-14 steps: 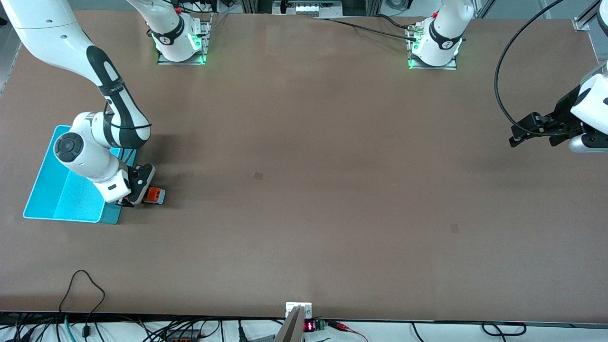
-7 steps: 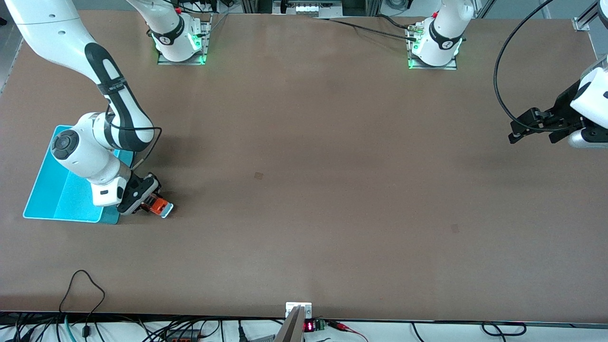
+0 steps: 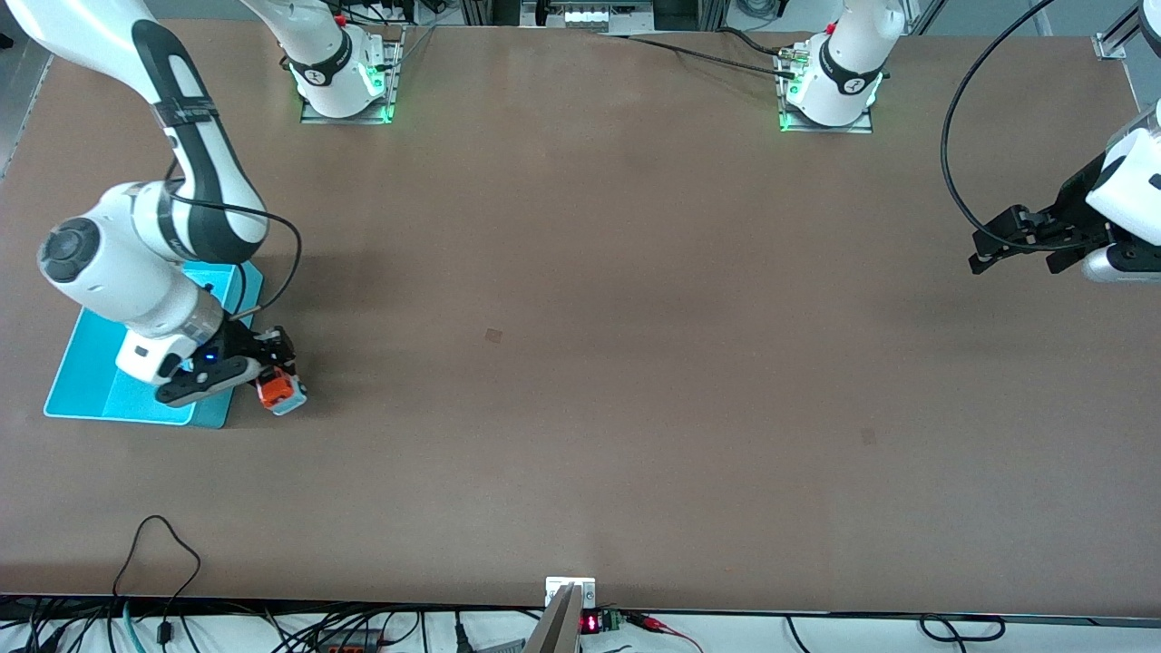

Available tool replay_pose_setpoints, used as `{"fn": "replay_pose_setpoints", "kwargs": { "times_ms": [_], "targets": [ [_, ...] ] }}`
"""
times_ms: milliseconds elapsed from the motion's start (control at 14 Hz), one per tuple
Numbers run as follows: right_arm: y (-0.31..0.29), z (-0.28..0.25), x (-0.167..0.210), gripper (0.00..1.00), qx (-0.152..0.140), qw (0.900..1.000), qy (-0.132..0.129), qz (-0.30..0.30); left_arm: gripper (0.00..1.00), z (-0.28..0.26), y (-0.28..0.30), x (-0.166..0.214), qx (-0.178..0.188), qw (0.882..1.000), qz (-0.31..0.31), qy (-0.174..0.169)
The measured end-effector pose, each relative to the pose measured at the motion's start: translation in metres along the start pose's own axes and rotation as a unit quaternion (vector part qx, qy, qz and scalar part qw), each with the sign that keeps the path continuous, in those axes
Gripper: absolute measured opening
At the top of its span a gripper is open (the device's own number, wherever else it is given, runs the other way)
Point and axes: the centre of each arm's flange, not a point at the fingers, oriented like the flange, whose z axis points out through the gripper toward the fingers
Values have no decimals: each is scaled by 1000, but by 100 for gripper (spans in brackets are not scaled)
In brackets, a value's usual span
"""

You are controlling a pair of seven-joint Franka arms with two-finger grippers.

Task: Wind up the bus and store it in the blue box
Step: 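Carry the bus over the cyan box and lower it inside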

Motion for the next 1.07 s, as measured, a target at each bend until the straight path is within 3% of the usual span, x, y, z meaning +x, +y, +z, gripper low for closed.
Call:
{"fn": "replay_pose_setpoints", "kwargs": {
  "times_ms": [215, 501, 716, 1075],
  "targets": [
    [50, -14, -20, 56, -44, 995, -34, 81, 100, 0, 0, 0, 0, 1000, -1, 0],
    [101, -22, -46, 56, -78, 988, -72, 113, 100, 5, -8, -1, 1, 1000, -8, -12],
    [137, -18, -68, 56, -87, 982, -90, 138, 100, 10, -2, -7, 2, 999, -2, -37],
    [176, 26, -102, 56, -84, 975, -125, 163, 100, 10, -2, -7, 2, 999, -2, -41]
  ]
}}
